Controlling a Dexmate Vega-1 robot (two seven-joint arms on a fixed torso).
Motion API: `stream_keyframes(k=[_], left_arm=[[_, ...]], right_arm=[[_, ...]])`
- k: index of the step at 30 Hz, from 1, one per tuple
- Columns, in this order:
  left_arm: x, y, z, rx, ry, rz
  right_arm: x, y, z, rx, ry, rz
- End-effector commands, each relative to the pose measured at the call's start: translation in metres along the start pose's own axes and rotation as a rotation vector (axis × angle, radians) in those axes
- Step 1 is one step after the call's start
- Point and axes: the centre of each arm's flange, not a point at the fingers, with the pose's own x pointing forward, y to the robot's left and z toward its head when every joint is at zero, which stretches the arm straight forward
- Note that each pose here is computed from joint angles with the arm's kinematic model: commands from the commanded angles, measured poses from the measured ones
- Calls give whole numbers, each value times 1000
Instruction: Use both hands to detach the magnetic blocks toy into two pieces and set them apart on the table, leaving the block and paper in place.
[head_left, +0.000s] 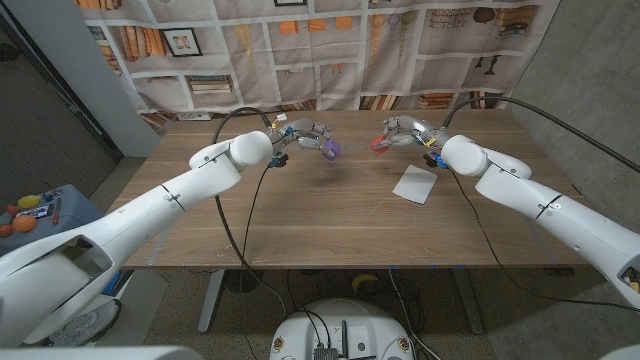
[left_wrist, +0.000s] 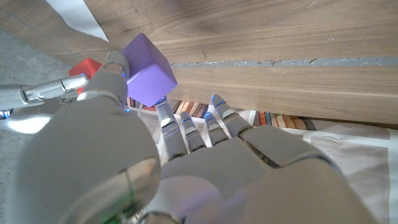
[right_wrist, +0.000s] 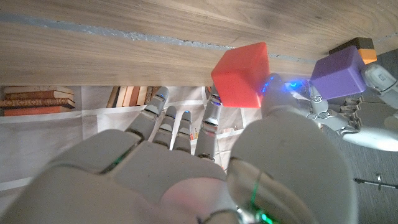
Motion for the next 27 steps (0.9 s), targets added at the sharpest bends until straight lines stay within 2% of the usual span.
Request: stream_keyframes(k=[1,18,27], left_arm=[[1,1,4,136,39,-3],[5,-6,1,238,84,-21],[11,-16,1,281,101,-34]], right_arm=[[16,5,10,-124,25,53],[40,17,13,-262,61,137],[48,24,16,-332,90,175]])
